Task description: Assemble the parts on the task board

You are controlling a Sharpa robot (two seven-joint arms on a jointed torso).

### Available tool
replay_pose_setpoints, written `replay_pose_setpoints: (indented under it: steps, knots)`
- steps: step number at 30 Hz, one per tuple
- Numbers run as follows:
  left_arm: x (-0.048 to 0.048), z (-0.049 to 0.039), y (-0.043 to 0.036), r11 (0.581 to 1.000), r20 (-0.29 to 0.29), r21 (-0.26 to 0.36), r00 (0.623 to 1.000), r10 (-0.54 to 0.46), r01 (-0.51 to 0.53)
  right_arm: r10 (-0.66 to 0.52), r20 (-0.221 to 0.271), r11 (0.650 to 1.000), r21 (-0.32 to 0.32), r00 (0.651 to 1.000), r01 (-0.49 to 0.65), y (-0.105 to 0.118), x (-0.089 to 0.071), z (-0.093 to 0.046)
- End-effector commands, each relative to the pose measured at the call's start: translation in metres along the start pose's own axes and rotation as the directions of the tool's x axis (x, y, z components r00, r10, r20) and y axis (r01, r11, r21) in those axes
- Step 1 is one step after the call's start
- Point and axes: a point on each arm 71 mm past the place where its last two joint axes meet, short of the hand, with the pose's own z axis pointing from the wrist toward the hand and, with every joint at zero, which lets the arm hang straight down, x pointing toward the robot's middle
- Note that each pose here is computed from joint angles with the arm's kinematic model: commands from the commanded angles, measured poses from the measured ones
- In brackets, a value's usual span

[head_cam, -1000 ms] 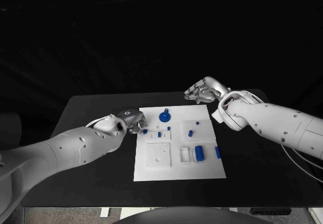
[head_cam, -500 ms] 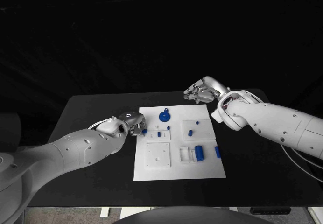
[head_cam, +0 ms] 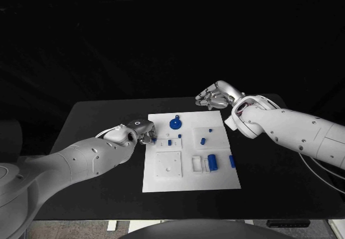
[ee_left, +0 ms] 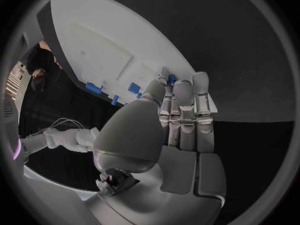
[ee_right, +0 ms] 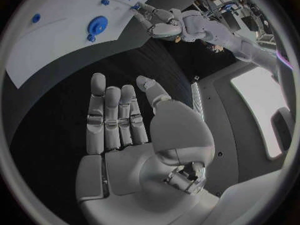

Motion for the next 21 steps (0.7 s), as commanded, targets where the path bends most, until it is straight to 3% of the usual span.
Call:
replay_pose_setpoints:
  steps: [1,11,21]
  knots:
    - [0.0105,-0.0013,-0.0015,1.0,-0.038,0.002,0.999,-0.004,0.004,-0.005,-0.009,1.0,-0.014,1.0,0.005,0.002,0.001,0.0]
    - [0.0085,-0.0019,0.0007,1.0,0.005,-0.002,1.0,-0.023,0.023,-0.005,-0.009,1.0,-0.015,1.0,0.004,0.002,0.001,0.0]
    - [0.0066,-0.0071,0.0107,0.997,0.032,-0.029,0.997,-0.068,0.069,-0.005,-0.01,1.0,-0.014,1.0,0.005,0.002,0.001,0.0]
